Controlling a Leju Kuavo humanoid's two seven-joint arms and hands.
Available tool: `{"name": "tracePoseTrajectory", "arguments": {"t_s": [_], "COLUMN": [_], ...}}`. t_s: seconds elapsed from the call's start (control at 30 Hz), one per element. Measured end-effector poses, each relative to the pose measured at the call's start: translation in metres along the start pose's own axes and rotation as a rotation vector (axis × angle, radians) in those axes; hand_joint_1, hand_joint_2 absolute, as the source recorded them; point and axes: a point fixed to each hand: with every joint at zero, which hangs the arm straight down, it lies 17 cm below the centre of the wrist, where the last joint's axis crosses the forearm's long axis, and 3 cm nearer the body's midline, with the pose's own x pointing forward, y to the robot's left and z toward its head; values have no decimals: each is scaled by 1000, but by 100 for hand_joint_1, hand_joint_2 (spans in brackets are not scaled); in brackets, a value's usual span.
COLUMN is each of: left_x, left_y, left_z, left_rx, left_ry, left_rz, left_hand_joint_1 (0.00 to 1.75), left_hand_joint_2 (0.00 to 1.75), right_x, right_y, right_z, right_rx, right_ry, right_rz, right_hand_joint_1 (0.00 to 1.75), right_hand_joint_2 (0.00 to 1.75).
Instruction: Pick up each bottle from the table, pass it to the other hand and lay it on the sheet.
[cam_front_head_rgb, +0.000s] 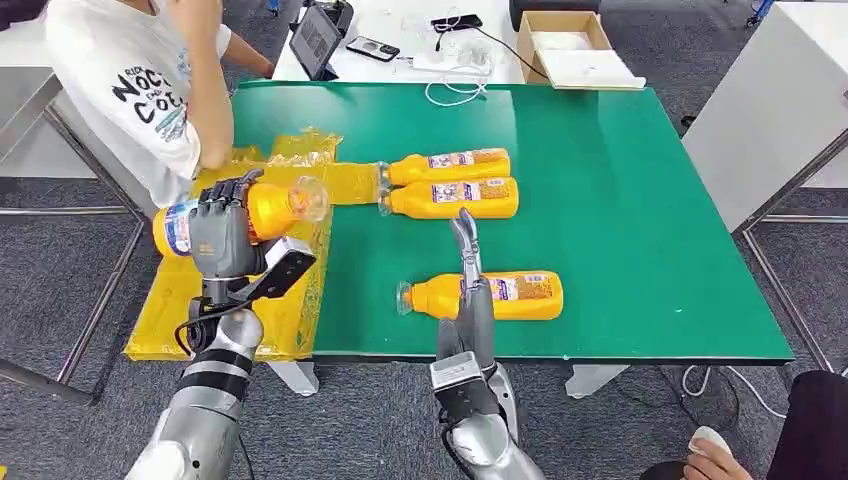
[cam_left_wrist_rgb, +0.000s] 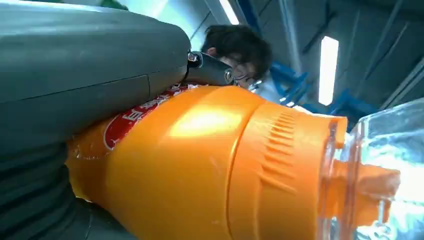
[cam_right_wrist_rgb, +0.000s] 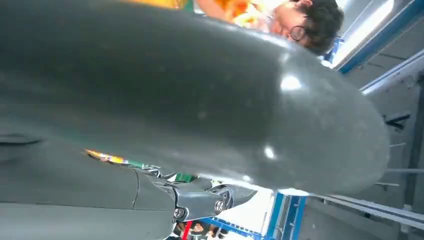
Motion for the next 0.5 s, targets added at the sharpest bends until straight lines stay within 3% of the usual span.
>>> {"name": "tracePoseTrajectory", "arguments": {"t_s": [0.13,0.33,0.5], "left_x": [-25,-60,-78], "left_y": [-35,-57,-81], "left_z": [13,33,56], "left_rx": [-171,-274,-388], "left_ry": [14,97,109], "left_rz": [-173,-217,-245], "left_hand_joint_1": [175,175,175], "left_hand_joint_2": [175,175,175], "right_x": [0,0,0], "right_y": [-1,0,2], "right_z": [-1,-1,-1], "right_rx": [-3,2,18], "right_ry": [3,7,6], "right_rz": [-18,-29,-43], "right_hand_joint_1": [0,0,0], "right_hand_joint_2": [0,0,0]}}
